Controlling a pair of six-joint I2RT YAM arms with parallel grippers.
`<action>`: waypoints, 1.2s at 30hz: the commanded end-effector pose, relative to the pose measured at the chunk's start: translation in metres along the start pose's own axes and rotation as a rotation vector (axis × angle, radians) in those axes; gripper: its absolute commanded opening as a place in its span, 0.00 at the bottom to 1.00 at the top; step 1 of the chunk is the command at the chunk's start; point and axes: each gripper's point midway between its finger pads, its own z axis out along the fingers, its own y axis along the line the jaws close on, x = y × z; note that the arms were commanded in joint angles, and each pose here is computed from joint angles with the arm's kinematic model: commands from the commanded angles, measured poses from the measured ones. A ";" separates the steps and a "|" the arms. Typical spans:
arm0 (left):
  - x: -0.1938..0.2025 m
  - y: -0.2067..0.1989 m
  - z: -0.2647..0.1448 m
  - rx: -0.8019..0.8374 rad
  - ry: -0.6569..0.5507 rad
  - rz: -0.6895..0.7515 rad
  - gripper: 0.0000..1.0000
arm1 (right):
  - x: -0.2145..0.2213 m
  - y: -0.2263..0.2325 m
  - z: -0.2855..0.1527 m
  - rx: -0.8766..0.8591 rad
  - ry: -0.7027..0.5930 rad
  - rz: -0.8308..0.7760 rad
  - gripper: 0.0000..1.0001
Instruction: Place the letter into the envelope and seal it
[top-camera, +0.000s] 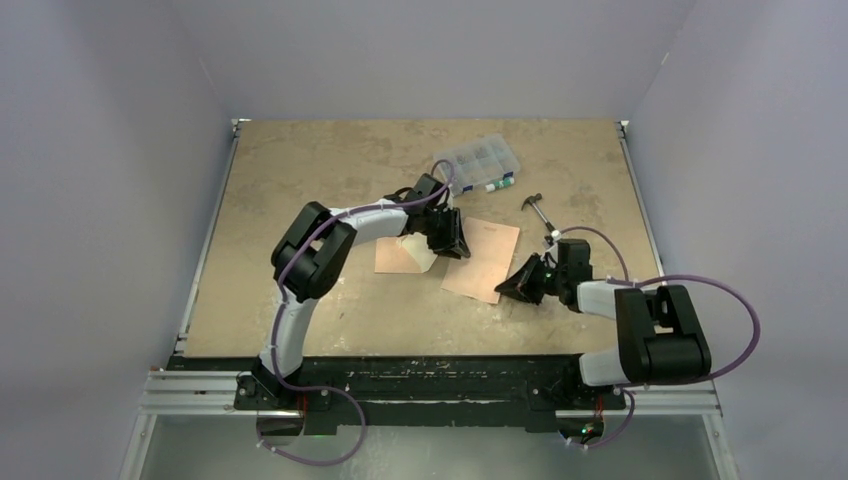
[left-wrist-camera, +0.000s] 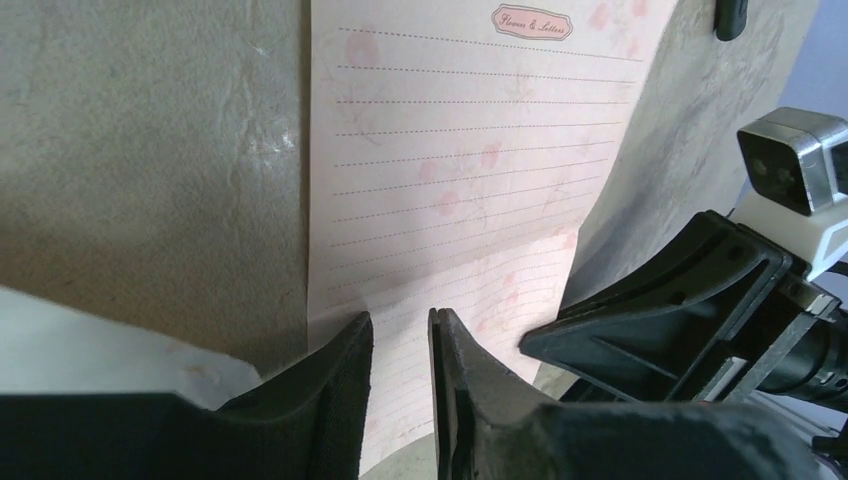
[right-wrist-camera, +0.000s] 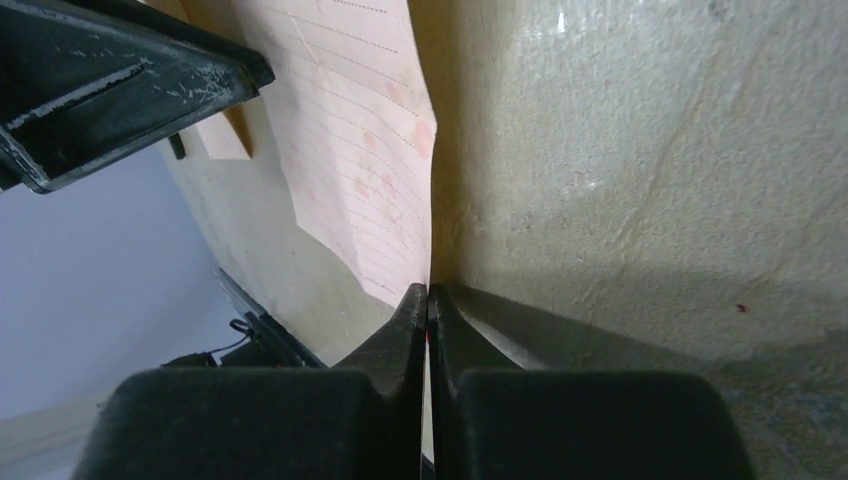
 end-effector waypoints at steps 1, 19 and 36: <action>-0.039 -0.040 -0.042 0.102 -0.156 0.071 0.31 | -0.023 0.023 -0.008 -0.035 -0.111 -0.048 0.00; -0.134 -0.148 -0.243 0.355 -0.635 0.372 0.84 | -0.074 0.273 -0.149 -0.635 -0.323 -0.582 0.00; -0.118 -0.244 -0.318 0.949 -0.453 -0.057 0.84 | -0.046 0.378 -0.246 -0.994 -0.367 -0.810 0.00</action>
